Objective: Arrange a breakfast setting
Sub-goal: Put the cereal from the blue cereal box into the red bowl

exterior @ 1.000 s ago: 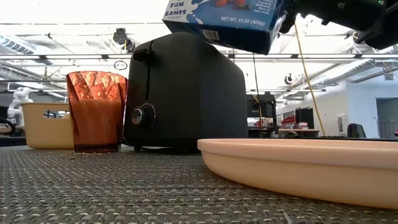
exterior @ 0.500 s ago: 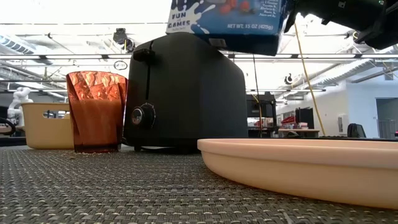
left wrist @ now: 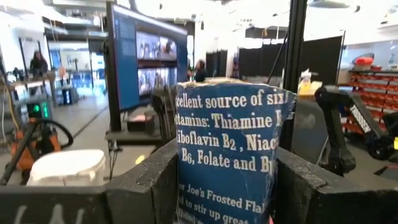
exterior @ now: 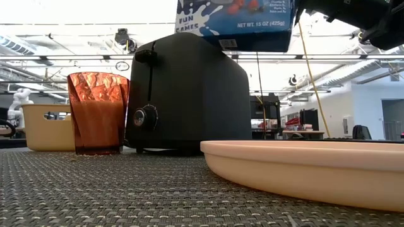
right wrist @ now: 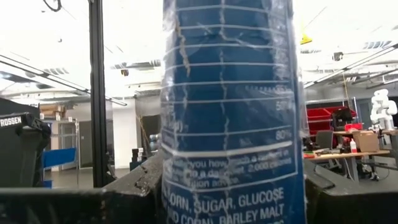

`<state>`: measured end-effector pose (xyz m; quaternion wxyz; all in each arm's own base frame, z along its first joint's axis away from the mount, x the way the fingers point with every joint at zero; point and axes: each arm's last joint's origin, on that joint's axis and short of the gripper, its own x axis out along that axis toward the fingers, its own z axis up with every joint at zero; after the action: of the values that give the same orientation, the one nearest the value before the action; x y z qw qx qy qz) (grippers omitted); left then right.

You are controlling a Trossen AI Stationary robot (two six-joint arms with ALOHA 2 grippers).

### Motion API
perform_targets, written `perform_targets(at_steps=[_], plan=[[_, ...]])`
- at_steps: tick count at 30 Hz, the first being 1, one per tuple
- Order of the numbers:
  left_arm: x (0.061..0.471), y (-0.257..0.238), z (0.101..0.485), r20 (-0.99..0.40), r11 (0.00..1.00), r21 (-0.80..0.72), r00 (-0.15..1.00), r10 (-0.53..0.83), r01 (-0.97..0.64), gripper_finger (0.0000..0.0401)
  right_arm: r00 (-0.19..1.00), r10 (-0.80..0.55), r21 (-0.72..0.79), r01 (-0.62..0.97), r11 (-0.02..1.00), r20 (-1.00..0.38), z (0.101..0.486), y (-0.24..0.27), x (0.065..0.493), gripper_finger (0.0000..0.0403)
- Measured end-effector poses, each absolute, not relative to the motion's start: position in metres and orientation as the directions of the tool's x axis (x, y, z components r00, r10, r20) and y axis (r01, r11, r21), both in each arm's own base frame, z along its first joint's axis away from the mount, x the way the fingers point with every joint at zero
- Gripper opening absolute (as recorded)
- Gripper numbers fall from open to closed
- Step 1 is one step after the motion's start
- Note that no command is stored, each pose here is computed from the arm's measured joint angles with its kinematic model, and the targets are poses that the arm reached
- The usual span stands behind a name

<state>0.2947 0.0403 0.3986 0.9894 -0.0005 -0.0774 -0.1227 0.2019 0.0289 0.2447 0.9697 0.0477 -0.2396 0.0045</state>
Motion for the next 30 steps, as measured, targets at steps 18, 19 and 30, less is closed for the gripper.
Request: perform_targets(at_steps=[18, 19, 30], plan=[[0.260, 0.040, 0.416, 0.126, 0.976, 0.018, 0.968, -0.219, 0.219, 0.0195, 0.881, -0.011, 0.087, -0.034, 0.996, 0.472, 0.245, 0.029, 0.202, 0.0141], [0.254, 0.041, 0.417, 0.112, 0.977, 0.020, 0.970, -0.214, 0.213, 0.0195, 0.880, -0.008, 0.086, -0.037, 0.996, 0.476, 0.246, 0.029, 0.201, 0.0141], [0.184, 0.033, 0.426, -0.037, 0.984, -0.019, 0.984, -0.176, 0.176, 0.0195, 0.852, -0.012, 0.093, -0.043, 0.995, 0.524, 0.250, 0.029, 0.199, 0.0126]])
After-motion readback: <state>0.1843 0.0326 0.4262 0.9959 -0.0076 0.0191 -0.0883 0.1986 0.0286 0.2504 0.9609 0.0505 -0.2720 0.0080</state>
